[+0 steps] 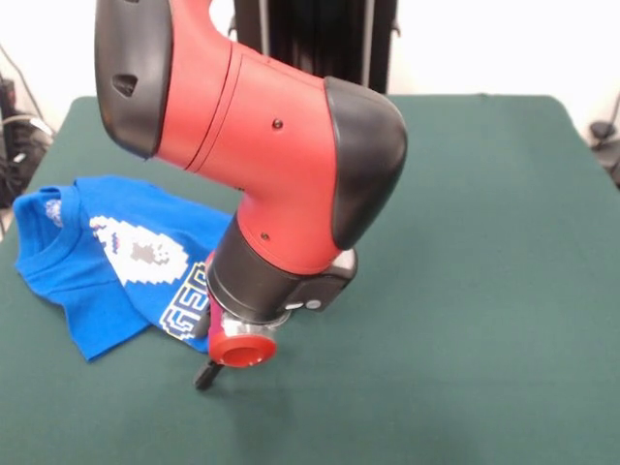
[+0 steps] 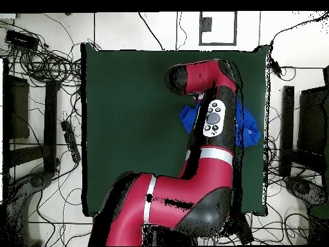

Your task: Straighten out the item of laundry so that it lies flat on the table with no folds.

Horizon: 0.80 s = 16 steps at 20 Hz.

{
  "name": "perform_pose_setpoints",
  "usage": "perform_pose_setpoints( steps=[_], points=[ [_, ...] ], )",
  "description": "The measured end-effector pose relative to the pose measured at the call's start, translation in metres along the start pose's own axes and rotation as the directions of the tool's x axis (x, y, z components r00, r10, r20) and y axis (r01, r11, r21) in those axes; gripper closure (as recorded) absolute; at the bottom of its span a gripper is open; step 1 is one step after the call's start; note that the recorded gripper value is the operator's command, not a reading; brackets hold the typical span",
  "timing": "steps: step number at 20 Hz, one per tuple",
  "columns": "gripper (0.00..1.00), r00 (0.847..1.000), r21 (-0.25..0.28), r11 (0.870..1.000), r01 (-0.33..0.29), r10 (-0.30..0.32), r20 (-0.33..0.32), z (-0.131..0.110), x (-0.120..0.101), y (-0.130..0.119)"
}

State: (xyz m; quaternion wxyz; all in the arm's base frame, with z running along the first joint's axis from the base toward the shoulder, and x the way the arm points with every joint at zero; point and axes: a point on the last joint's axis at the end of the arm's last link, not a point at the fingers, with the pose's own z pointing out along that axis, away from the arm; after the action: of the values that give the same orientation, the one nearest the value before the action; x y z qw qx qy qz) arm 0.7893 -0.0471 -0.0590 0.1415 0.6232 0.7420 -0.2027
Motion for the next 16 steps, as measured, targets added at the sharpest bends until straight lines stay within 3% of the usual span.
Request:
perform_pose_setpoints(
  steps=[16],
  points=[
    [0.0,1.0,0.033,0.999,-0.003,0.004,-0.008,-0.025,-0.006,-0.008]
  ],
)
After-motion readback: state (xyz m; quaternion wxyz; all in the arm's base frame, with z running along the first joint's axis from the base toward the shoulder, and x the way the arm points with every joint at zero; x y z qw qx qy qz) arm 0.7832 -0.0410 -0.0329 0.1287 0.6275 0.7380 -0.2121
